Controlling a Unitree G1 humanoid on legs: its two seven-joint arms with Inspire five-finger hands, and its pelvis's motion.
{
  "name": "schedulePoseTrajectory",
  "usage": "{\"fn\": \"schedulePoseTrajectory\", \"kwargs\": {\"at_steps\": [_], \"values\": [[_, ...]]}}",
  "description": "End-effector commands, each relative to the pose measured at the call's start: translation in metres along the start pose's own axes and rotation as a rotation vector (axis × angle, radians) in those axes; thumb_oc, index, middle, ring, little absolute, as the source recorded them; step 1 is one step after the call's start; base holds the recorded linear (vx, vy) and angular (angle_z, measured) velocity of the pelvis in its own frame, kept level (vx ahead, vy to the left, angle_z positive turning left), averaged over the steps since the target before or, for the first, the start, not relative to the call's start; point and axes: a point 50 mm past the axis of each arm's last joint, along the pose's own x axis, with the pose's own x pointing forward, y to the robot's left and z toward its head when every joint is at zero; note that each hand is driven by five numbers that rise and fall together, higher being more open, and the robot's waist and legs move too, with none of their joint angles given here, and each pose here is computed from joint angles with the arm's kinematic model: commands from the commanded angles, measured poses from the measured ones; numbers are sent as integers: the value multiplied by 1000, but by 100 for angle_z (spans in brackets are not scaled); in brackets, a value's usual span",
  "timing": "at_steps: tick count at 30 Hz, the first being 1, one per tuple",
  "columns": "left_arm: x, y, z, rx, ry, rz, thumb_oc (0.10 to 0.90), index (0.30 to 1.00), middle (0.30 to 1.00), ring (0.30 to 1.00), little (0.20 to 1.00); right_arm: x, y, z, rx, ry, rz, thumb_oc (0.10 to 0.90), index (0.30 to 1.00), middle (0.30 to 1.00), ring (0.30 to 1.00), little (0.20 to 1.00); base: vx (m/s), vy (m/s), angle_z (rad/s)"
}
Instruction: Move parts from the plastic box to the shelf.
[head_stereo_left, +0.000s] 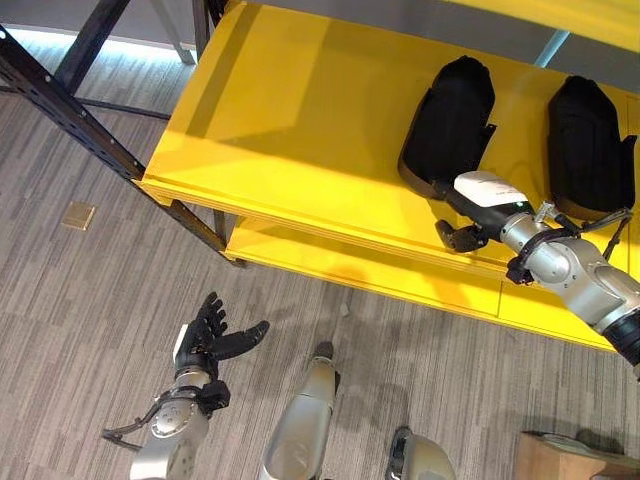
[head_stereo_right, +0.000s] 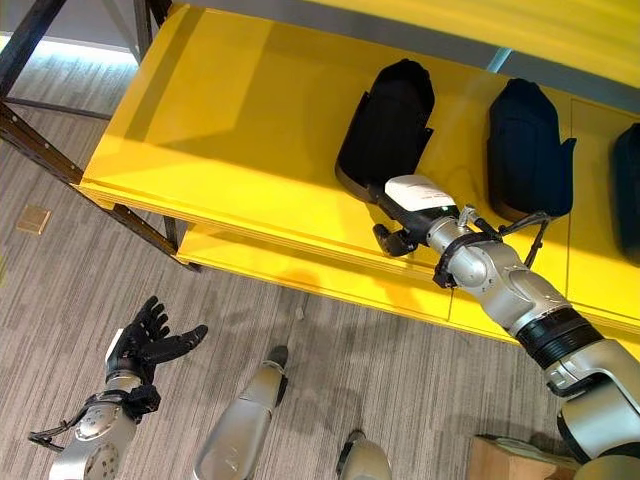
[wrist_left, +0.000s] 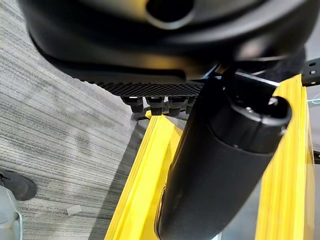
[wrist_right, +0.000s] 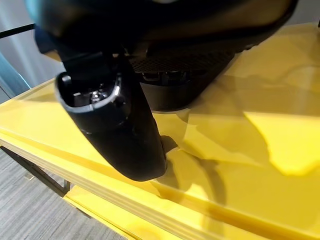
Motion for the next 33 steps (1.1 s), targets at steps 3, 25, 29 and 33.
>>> {"fn": "schedulePoseTrajectory", "kwargs": {"at_steps": [3, 25, 29, 33], "values": [[-9, 12, 24, 54, -145, 3, 900, 1000, 1000, 1000, 1000, -14, -21, -23, -61, 84, -50, 900, 1000, 1000, 1000, 1000, 0, 0, 0], [-9, 15, 27, 62, -155, 7, 900, 1000, 1000, 1000, 1000, -16, -18, -22, -74, 70, -36, 900, 1000, 1000, 1000, 1000, 0, 0, 0], [-9, 16, 28, 66, -158, 8, 900, 1000, 1000, 1000, 1000, -17, -22, -22, -85, 70, -44, 900, 1000, 1000, 1000, 1000, 0, 0, 0], [-9, 16, 27, 71, -156, 5, 900, 1000, 1000, 1000, 1000, -15, -30, -17, -90, 48, -66, 900, 1000, 1000, 1000, 1000, 0, 0, 0]]}}
